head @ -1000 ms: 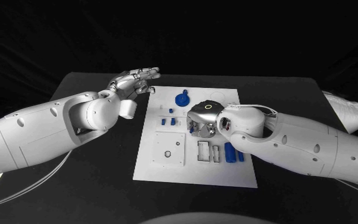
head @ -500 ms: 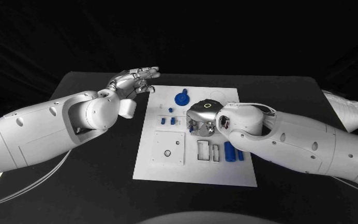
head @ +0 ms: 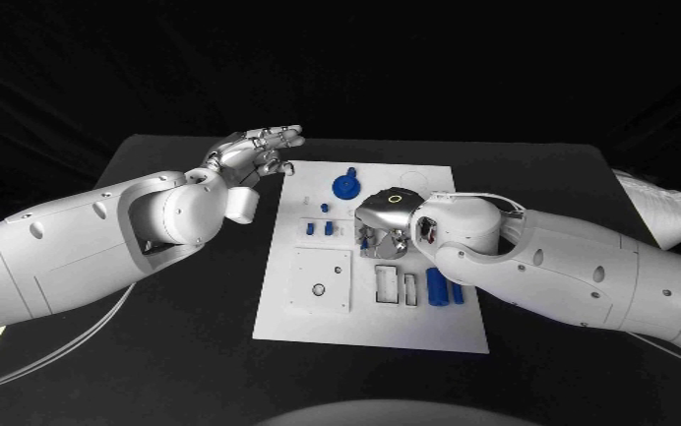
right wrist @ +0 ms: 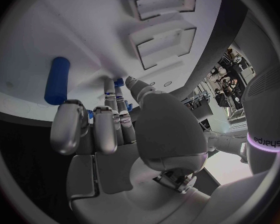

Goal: Assemble the parts on the task board

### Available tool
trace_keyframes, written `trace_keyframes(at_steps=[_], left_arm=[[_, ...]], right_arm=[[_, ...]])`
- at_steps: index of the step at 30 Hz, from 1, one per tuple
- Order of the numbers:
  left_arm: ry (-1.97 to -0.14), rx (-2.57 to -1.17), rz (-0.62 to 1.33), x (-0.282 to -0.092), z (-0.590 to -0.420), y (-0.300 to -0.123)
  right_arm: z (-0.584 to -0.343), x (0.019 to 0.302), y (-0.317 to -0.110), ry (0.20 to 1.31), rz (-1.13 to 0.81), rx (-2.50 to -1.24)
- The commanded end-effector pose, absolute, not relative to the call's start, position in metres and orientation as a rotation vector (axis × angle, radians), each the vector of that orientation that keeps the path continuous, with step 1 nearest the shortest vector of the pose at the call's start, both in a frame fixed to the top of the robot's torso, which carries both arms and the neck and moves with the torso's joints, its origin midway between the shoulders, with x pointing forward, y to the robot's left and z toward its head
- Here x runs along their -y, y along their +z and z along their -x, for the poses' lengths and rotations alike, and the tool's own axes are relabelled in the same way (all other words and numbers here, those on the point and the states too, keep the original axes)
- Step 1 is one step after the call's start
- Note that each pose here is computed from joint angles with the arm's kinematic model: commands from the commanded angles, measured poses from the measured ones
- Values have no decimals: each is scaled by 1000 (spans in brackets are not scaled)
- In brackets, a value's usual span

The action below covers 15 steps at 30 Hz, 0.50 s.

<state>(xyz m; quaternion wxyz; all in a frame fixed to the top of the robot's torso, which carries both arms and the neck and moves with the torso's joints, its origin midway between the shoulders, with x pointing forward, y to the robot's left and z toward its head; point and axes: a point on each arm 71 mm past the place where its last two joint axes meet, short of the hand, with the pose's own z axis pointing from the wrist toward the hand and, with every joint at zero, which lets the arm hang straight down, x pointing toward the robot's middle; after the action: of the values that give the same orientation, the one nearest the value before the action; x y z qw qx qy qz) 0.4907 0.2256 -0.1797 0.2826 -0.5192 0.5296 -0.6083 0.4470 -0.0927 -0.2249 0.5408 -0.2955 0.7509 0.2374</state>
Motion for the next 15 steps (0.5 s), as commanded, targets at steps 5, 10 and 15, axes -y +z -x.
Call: trace_keyframes(at_steps=[5,10,15], left_arm=[[-1645,-1425,1373,-224,-490,-178],[-1644,-1425,1373,-224,-490,-178],[-1643,-1425,1374,-224,-490,-178]], right_arm=[[-444,93,-234,552,719,-1847],[-444,92,-234,541,729,-1845],[-444,92,-234,525,744,-1838]])
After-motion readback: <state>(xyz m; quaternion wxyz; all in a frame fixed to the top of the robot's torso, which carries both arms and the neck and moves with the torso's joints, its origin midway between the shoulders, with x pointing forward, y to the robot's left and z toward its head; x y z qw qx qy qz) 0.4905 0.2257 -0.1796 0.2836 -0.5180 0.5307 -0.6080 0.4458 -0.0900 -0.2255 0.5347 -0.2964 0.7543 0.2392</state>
